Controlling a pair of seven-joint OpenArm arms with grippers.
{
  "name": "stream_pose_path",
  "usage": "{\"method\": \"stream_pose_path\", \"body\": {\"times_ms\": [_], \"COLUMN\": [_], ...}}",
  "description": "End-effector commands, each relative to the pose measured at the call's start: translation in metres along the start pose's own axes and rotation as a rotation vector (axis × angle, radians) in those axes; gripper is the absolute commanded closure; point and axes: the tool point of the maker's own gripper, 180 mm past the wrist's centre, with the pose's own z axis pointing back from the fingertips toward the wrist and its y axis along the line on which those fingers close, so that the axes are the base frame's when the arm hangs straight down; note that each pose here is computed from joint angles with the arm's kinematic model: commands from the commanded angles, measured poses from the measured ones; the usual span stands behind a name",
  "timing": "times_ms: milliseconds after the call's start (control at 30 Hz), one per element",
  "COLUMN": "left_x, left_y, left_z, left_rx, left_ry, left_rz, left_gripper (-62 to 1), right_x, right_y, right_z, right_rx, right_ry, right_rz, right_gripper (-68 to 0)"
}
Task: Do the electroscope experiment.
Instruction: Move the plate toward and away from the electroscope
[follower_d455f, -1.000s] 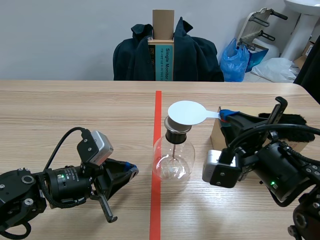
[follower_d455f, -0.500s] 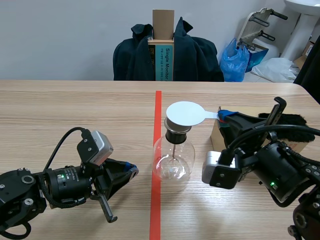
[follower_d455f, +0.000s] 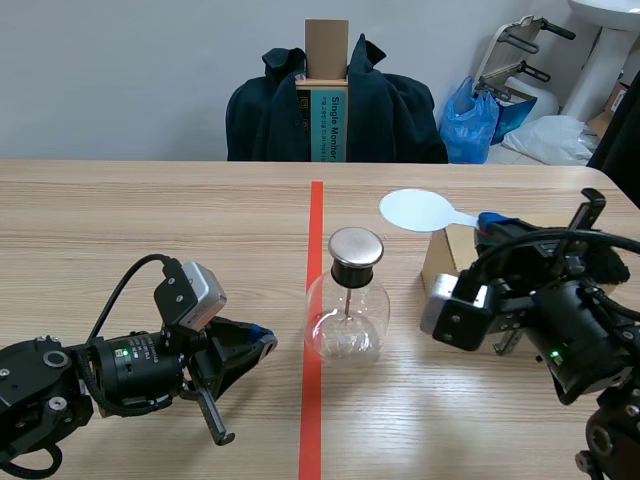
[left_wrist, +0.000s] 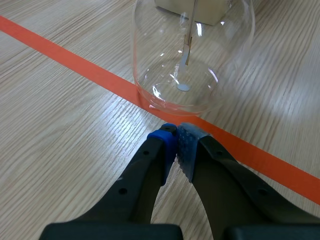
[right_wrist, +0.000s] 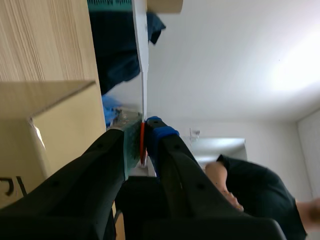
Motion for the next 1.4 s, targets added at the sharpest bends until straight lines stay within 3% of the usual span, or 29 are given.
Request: {"method": "stream_pose_path", "body": {"times_ms": [0, 233, 367, 633, 1067, 1233, 1367], "left_x": [0.014, 0.014, 0.014, 0.014, 0.014, 0.014, 0.014], "left_y": [0.003, 0.003, 0.003, 0.003, 0.003, 0.003, 0.003], "left_z": [-0.002, -0.002, -0.002, -0.002, -0.002, -0.002, -0.002], "left_rx": [0.008, 0.008, 0.008, 0.008, 0.008, 0.008, 0.008], "left_ry": [-0.05, -0.05, -0.05, -0.05, -0.05, -0.05, -0.05], "left_rz": [-0.002, -0.002, -0.002, -0.002, -0.002, -0.002, -0.002], "left_gripper": [-2.1, -2.1, -2.1, -2.1, -2.1, -2.1, -2.1], "right_x": [-0.01, -0.031, -0.033, -0.012, 0.043, 0.052, 0.053], "right_y": [-0.013, -0.014, -0.014, -0.014, -0.012, -0.012, -0.012], "right_z": [-0.004, -0.002, -0.001, -0.004, 0.003, 0.006, 0.006], "right_rx": [-0.039, -0.04, -0.04, -0.04, -0.036, -0.036, -0.036], "right_ry": [0.029, 0.145, 0.158, 0.038, -0.269, -0.324, -0.33], "right_rz": [0.018, 0.016, 0.016, 0.019, 0.025, 0.026, 0.026], "right_gripper": [-0.8, -0.8, -0.8, -0.8, -0.8, -0.8, -0.8]}}
